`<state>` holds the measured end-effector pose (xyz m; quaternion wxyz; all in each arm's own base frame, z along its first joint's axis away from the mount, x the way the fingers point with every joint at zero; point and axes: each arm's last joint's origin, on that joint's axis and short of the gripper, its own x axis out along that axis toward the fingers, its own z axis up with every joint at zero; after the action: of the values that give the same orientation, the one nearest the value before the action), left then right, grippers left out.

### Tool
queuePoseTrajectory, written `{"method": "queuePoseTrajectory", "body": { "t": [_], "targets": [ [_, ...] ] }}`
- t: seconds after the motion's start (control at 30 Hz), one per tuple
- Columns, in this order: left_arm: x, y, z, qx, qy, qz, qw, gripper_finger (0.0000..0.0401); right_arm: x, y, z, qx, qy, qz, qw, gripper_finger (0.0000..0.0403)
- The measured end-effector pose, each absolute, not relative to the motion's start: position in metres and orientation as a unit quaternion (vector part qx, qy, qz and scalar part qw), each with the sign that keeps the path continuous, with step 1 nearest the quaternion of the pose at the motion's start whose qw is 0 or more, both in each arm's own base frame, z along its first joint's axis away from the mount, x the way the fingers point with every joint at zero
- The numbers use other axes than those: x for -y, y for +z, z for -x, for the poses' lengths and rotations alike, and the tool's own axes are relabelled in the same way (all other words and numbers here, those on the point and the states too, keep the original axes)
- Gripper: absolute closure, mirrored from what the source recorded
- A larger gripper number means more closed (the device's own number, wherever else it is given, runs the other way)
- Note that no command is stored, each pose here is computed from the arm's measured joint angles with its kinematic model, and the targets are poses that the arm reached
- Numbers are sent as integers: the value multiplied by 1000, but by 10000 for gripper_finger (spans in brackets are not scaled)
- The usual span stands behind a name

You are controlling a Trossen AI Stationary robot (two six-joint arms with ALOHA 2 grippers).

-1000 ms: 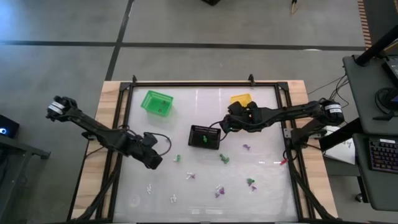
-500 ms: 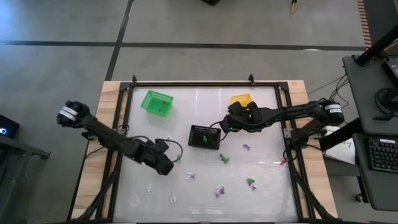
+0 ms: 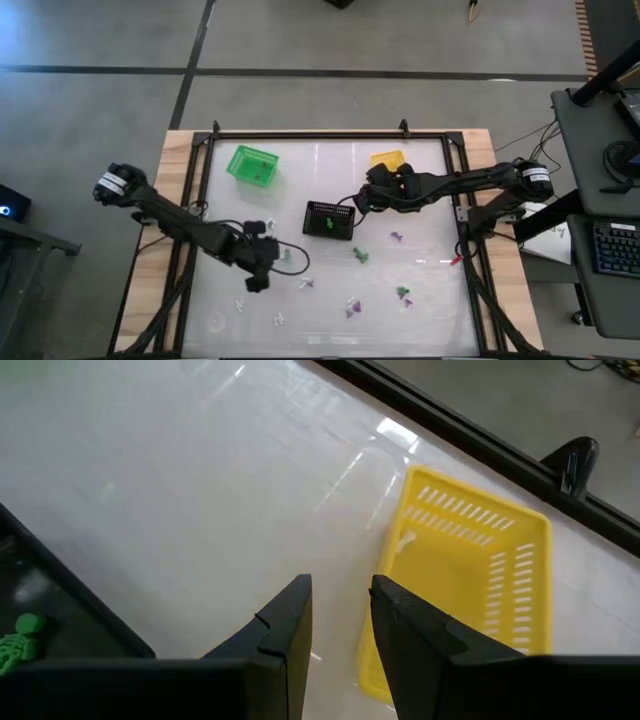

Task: Sort Halloween decoration
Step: Put the purple witch hat toy into the green bin

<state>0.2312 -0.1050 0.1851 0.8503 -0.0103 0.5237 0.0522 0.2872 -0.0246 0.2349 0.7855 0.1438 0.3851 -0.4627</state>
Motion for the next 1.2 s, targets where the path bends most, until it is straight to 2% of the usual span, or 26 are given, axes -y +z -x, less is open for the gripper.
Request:
{"method": "queuePoseTrajectory", "body": {
  "t": [0.1, 0.3, 0.57, 0.83, 1.2],
  "targets": [
    [98, 191, -222, -526, 35, -20, 849, 278, 25, 235, -288, -380, -462, -146, 788, 305],
    [79, 198, -203, -504, 39, -12, 863, 278, 25, 236, -289, -376, -461, -149, 790, 305],
    [53, 183, -193, -475, 82, 14, 876, 278, 25, 234, -292, -363, -458, -155, 797, 305],
    [34, 174, -194, -440, 160, -10, 884, 278, 25, 234, -292, -363, -458, -155, 797, 305],
    [28, 158, -197, -437, 136, -19, 889, 278, 25, 233, -291, -365, -458, -154, 796, 305]
  ]
}}
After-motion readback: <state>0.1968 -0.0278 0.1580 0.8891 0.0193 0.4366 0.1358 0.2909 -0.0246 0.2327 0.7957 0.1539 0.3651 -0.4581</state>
